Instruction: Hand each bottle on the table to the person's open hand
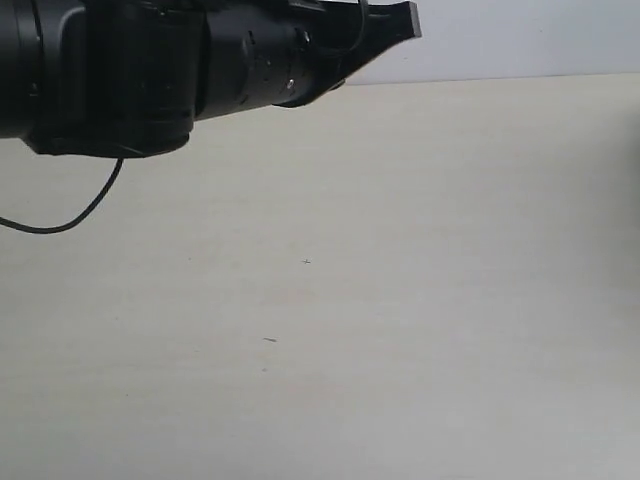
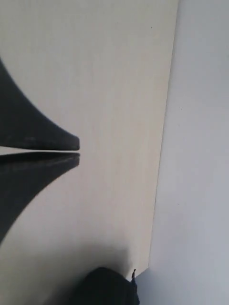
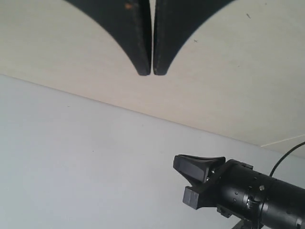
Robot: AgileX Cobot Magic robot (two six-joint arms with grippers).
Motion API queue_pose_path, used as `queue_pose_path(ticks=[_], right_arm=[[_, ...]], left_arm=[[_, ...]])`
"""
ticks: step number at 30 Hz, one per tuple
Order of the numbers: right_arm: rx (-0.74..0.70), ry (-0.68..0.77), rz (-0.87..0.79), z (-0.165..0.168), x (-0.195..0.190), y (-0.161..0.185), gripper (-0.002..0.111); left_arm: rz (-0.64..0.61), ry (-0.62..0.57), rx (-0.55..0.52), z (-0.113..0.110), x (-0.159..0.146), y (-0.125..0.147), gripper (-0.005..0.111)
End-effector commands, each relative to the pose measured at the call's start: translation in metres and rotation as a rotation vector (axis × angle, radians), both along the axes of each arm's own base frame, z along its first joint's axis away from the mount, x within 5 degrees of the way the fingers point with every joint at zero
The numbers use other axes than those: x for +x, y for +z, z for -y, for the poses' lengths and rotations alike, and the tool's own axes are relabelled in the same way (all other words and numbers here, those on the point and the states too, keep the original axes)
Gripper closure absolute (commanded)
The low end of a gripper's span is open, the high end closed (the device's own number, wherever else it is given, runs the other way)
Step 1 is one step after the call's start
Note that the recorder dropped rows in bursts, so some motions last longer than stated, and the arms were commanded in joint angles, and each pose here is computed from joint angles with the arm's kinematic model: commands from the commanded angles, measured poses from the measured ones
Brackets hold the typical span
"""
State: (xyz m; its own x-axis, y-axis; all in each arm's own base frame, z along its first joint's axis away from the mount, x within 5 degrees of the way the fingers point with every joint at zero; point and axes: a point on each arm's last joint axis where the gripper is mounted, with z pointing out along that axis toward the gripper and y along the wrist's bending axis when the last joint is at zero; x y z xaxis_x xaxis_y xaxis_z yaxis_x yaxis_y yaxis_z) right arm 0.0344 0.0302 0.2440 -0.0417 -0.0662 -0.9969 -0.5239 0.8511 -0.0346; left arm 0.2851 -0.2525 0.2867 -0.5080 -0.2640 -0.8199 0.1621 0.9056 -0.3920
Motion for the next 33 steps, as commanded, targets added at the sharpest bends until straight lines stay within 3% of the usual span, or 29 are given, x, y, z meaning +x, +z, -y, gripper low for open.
queue_pose_path(ticks=[1,12,14,15,18,23,28,33], right_arm=[[0.005,-0.001,0.008,0.0,0.0,0.0,0.106],[0.005,-0.001,0.008,0.0,0.0,0.0,0.106],[0.005,-0.001,0.008,0.0,0.0,0.0,0.106],[0.005,-0.001,0.008,0.0,0.0,0.0,0.106],[0.005,-0.001,0.008,0.0,0.0,0.0,0.106],[0.005,-0.001,0.008,0.0,0.0,0.0,0.106],[0.005,-0.001,0.008,0.0,0.0,0.0,0.106],[0.005,-0.001,0.008,0.0,0.0,0.0,0.106]], left_arm=[[-0.001,-0.06,0.02,0.005,-0.004,-0.003,0.103],[0.0,-0.042,0.034,0.004,-0.003,-0.005,0.103],[0.096,-0.042,0.167,-0.001,0.001,-0.001,0.103],[0.162,-0.054,0.293,-0.005,0.003,0.001,0.103],[0.226,-0.052,0.523,-0.013,0.007,0.001,0.103],[0.248,-0.068,0.69,-0.023,0.021,-0.008,0.103],[0.217,-0.142,0.69,-0.026,0.035,-0.028,0.103],[0.266,-0.207,0.706,-0.031,0.027,-0.046,0.107]])
